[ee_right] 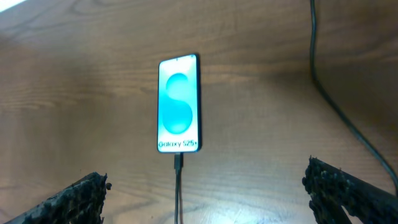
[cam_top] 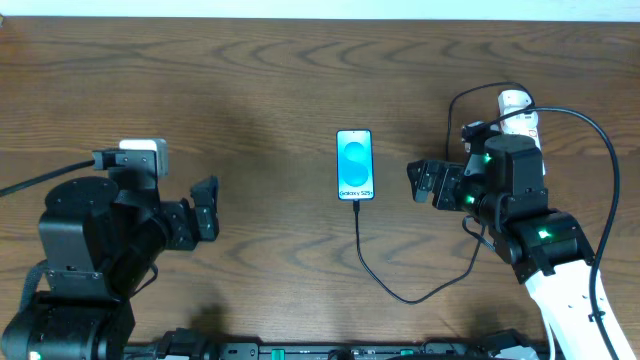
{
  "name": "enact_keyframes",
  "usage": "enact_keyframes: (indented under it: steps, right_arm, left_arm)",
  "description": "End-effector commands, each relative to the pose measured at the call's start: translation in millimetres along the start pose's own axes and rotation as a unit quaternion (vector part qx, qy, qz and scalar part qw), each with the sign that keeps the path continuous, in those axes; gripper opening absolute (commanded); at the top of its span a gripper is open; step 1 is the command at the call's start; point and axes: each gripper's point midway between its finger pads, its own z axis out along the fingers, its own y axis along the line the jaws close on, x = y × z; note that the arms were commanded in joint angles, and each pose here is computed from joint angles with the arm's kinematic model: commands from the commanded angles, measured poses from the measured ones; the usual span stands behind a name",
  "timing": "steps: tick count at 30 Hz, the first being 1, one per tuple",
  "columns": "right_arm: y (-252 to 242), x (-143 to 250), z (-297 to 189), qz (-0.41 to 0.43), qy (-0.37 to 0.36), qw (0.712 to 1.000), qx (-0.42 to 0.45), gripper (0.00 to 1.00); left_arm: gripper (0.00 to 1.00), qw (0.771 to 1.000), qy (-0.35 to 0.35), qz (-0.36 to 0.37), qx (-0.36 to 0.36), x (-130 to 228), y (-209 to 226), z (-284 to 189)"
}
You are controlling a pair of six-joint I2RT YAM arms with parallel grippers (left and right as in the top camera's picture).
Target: Plug charger to phone and switch on socket
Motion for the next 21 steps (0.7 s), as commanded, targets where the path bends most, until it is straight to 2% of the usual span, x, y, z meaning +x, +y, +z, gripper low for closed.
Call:
enact_keyframes:
  steps: [1, 6, 13, 21]
  right_arm:
    - [-3, -13, -3, 0.002, -0.025, 1.000, 0.010, 0.99]
    - [-1, -18, -3, 0.001, -0.034, 0.999, 0.006, 0.99]
    - [-1, -24, -4, -0.001, -0.047, 0.999, 0.010, 0.99]
    - [-7, -27, 2, 0.001, -0.052, 0.998, 0.026, 0.99]
  left_arm:
    - [0.95, 1.000, 0.019, 0.003, -0.011, 10, 4, 0]
    - [0.95, 0.999, 0.042, 0.001, -0.013, 21, 6, 0]
    - [0.95, 0.999, 0.033, 0.002, -0.012, 21, 5, -5]
    - [0.96, 1.000, -0.030, 0.007, -0.005, 20, 2, -39]
